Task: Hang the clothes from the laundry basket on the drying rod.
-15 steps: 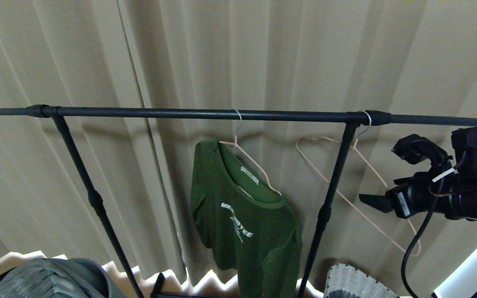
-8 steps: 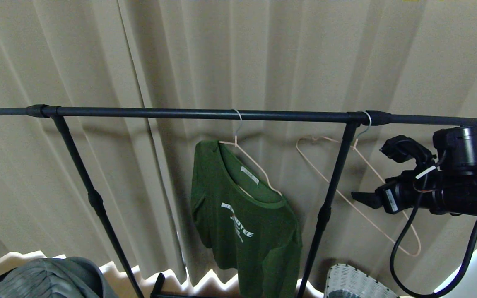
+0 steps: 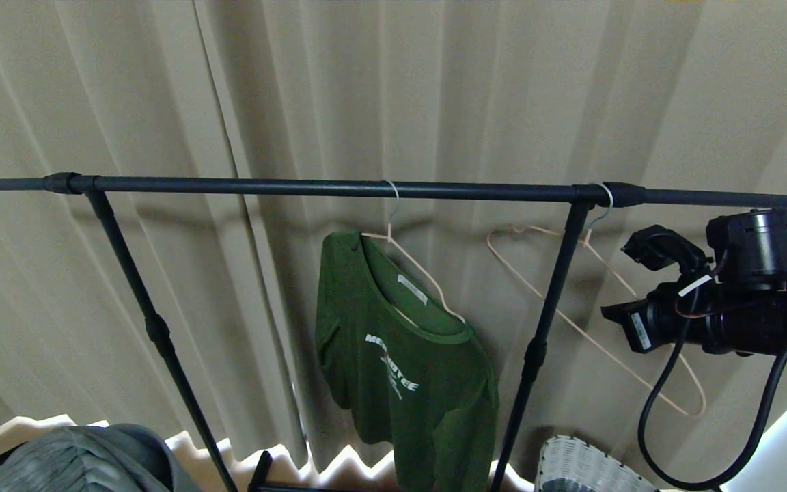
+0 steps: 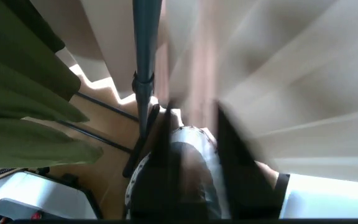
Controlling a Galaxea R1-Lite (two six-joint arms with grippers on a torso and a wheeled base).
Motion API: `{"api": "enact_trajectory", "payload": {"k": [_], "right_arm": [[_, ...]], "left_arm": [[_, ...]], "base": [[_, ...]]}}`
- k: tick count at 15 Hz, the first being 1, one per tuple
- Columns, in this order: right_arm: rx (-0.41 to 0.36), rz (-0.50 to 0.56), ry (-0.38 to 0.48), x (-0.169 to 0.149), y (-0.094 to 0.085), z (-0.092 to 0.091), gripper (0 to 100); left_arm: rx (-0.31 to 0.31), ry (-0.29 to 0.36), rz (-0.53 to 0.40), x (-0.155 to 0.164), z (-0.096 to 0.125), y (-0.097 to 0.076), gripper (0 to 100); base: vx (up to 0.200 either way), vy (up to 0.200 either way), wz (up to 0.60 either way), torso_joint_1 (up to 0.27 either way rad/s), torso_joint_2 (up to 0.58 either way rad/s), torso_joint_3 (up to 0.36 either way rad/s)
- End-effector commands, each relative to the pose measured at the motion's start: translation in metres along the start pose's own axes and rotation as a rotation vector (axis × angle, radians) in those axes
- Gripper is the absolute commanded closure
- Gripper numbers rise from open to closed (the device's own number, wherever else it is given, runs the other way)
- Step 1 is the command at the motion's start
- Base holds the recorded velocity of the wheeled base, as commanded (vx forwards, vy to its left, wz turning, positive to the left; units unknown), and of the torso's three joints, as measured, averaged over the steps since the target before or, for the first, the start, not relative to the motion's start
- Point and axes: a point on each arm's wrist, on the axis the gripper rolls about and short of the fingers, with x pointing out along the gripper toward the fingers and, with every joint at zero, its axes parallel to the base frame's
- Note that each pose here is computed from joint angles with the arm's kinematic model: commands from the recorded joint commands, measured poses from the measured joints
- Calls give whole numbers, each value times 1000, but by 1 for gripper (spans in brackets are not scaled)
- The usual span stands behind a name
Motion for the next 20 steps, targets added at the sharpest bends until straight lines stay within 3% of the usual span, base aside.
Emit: {"api": "enact_trajectory", "payload": {"k": [1, 10, 20], "right_arm": [[-1, -1, -9, -3, 0, 1, 100], [161, -7, -104, -46, 1, 0, 100], [160, -38, -192, -108, 7, -32, 100]], "left_arm": [[0, -4, 1, 0, 1, 0, 100], [0, -1, 0, 0, 0, 0, 100], [1, -24, 5, -3, 1, 0, 100]], "base": [[0, 0, 0, 0, 0, 0], [0, 0, 0, 0, 0, 0], [0, 0, 0, 0, 0, 0]]}}
